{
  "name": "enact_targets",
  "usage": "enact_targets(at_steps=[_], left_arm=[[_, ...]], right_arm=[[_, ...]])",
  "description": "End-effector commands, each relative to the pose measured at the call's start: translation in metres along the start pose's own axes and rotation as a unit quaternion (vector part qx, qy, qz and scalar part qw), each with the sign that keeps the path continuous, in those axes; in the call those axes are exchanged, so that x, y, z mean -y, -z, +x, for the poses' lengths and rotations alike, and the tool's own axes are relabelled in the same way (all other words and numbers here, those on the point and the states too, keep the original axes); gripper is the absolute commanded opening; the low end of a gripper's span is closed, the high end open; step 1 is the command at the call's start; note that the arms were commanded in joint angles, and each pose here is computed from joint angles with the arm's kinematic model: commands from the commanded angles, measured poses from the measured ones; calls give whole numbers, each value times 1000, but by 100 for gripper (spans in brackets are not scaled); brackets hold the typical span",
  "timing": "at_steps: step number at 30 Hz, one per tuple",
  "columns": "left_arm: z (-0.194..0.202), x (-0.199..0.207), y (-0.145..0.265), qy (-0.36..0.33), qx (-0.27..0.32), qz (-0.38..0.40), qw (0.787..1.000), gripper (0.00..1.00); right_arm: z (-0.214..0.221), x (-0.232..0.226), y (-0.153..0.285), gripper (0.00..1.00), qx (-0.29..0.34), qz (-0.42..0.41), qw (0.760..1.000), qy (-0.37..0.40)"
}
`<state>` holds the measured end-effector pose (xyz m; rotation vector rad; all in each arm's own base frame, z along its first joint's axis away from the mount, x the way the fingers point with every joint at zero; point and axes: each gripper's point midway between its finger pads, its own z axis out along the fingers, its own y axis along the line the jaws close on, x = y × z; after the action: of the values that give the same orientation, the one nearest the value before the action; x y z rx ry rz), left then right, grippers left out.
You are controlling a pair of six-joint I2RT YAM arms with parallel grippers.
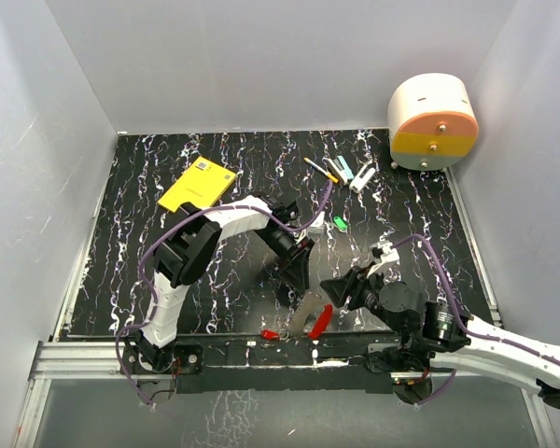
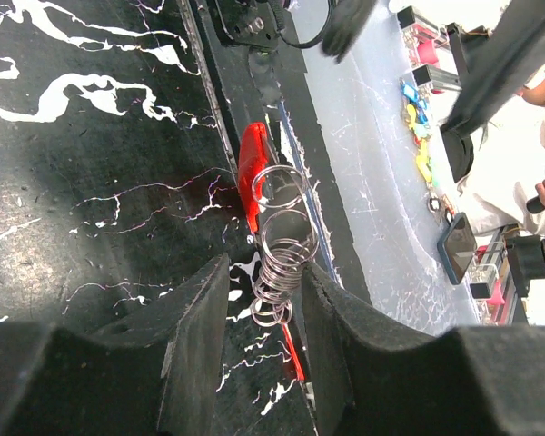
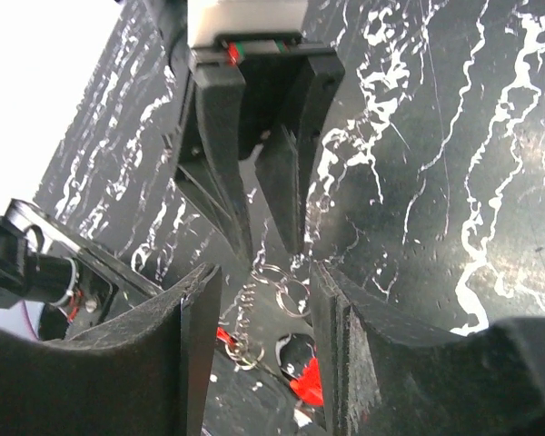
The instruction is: Put the keys on the keyring
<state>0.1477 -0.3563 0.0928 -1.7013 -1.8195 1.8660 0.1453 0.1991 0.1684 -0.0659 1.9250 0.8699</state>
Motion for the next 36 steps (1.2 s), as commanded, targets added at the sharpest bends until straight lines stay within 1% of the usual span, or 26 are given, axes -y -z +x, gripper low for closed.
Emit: enact_targets(at_steps=[1, 7, 11, 14, 17, 18, 20, 25, 30, 33, 36], left_arm=[[-30, 27, 5, -39, 14, 6, 999, 37], [-42, 40, 10, -38, 9, 12, 999, 39], [-42, 46, 8, -24, 1, 18, 1000, 40], [-39, 48, -1, -10, -11, 17, 1000, 40], [-30, 46, -12, -12, -32, -4, 999, 40], [-31, 47, -14, -17, -33, -11, 999, 41], [-36, 46, -14, -23, -28, -24, 999, 41], [-48, 46, -7, -53, -20, -60, 997, 41], [-48, 46, -6, -57, -21, -72, 996, 41], [-48, 46, -3, -58, -19, -75, 995, 41], [-58, 47, 11, -59, 7, -82, 995, 41]], right_arm=[[8, -3, 1, 50, -16, -8, 1000, -6], [30, 6, 0, 57, -65, 13, 998, 4], [32, 6, 1, 60, -64, 8, 998, -4], [45, 19, 1, 63, -67, 14, 998, -8], [45, 18, 2, 68, -57, -1, 998, -19], [45, 16, 2, 73, -56, -6, 998, -23], [49, 17, 2, 78, -62, -6, 998, -26], [60, 12, -4, 79, -85, -12, 996, -16], [73, 6, -16, 79, -97, -30, 995, 6], [75, 5, -21, 75, -96, -31, 995, 11], [71, 3, -23, 72, -82, -38, 996, 12]])
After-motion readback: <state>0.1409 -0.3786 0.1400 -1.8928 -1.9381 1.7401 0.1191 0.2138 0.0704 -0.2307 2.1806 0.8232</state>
